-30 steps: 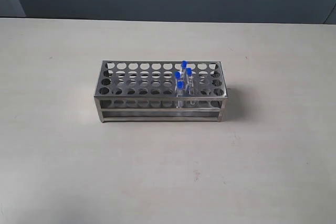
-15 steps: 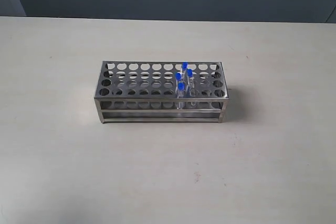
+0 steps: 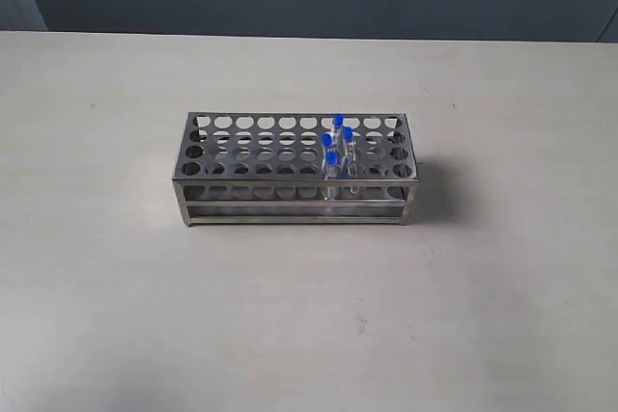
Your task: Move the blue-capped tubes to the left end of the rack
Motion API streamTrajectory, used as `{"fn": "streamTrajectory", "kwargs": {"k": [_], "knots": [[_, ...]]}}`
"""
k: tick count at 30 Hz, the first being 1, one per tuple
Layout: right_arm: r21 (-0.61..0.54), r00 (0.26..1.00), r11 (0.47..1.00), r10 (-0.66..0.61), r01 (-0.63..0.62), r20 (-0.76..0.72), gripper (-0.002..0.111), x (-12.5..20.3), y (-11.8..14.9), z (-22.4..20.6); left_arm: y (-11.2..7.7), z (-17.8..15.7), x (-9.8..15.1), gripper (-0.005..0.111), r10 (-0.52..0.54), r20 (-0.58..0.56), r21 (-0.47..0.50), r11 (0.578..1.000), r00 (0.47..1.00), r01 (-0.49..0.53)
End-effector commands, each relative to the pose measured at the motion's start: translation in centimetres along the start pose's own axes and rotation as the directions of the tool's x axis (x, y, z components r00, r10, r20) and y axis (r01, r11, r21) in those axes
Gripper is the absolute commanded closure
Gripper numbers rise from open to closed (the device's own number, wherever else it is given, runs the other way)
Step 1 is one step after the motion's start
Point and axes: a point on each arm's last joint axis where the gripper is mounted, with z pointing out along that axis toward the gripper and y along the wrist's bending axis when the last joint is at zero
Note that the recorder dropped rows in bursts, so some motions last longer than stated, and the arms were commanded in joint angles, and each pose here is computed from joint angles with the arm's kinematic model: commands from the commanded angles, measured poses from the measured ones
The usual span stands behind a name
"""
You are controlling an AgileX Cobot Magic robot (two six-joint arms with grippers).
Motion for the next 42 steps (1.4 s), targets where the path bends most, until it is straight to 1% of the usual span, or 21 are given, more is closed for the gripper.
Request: {"fn": "streamTrajectory", "kwargs": {"k": [1,4,5,7,8,10,12,13,16,18,19,20,21,24,25,27,35,42], "knots": [[-0.090,0.954,0.993,0.042,-0.071,-0.296,0.109,8.8,2.0,4.8,-0.1,0.0,0.1,0.106,-0.003,-0.001,0.010,1.000,1.000,0.003],[-0.079,0.903,0.995,0.025,-0.065,-0.428,0.109,15.0,5.2,5.4,0.0,0.0,0.1,0.106,-0.003,-0.002,0.009,1.000,1.000,0.003],[-0.080,0.891,0.993,0.044,-0.090,-0.452,0.109,16.3,6.2,5.3,0.0,0.0,0.1,0.106,-0.003,-0.002,0.009,1.000,1.000,0.003],[-0.144,0.883,0.981,0.047,-0.128,-0.466,0.109,19.2,8.7,4.7,0.0,0.0,0.1,0.106,-0.003,-0.002,0.009,1.000,1.000,0.003],[-0.160,0.889,0.974,0.074,-0.163,-0.452,0.109,20.1,9.5,4.4,0.0,0.0,0.1,0.106,-0.003,-0.002,0.009,1.000,1.000,0.003],[-0.126,0.910,0.965,0.169,-0.232,-0.380,0.109,21.7,10.3,3.5,0.0,0.0,0.1,0.106,-0.003,-0.002,0.009,1.000,1.000,0.003],[-0.066,0.918,0.970,0.199,-0.235,-0.344,0.109,22.8,10.1,2.7,0.0,0.0,0.1,0.106,-0.003,-0.002,0.009,1.000,1.000,0.003],[-0.043,0.914,0.973,0.198,-0.228,-0.354,0.109,23.4,10.0,2.3,0.0,0.0,0.1,0.106,-0.003,-0.002,0.009,1.000,1.000,0.003],[-0.056,0.898,0.976,0.169,-0.209,-0.406,0.109,24.6,10.2,2.0,0.0,0.0,0.1,0.106,-0.003,-0.002,0.009,1.000,1.000,0.003],[-0.134,0.900,0.975,0.105,-0.177,-0.424,0.108,25.1,10.8,2.0,0.0,0.0,0.1,0.106,-0.002,-0.002,0.009,1.000,1.000,0.002],[-0.165,0.899,0.969,0.099,-0.185,-0.427,0.104,25.3,11.1,2.0,0.0,0.0,0.1,0.106,-0.002,-0.002,0.009,1.000,1.000,0.002],[-0.187,0.896,0.963,0.097,-0.194,-0.433,0.099,25.5,11.3,2.0,0.0,0.0,0.1,0.106,-0.002,-0.002,0.009,1.000,1.000,0.002],[-0.204,0.891,0.957,0.098,-0.207,-0.443,0.091,25.8,11.5,2.0,0.0,0.0,0.1,0.106,-0.002,-0.002,0.009,1.000,1.000,0.002],[-0.211,0.876,0.951,0.104,-0.226,-0.471,0.065,26.9,11.7,2.0,0.0,0.0,0.1,0.106,-0.002,-0.002,0.009,1.000,1.000,0.002],[-0.202,0.869,0.951,0.112,-0.235,-0.481,0.058,27.3,11.7,2.1,0.0,0.0,0.1,0.106,-0.002,-0.002,0.009,1.000,1.000,0.002],[-0.209,0.868,0.947,0.119,-0.246,-0.482,0.051,27.9,11.9,2.2,0.0,0.0,0.1,0.106,-0.002,-0.002,0.009,1.000,1.000,0.002],[-0.257,0.888,0.926,0.143,-0.276,-0.436,0.052,29.8,12.5,2.9,0.0,0.0,0.1,0.106,-0.002,-0.002,0.009,1.000,1.000,0.002],[-0.268,0.891,0.924,0.136,-0.272,-0.433,0.052,30.6,12.5,4.6,0.0,0.0,0.1,0.106,-0.002,-0.002,0.009,1.000,1.000,0.002]]}}
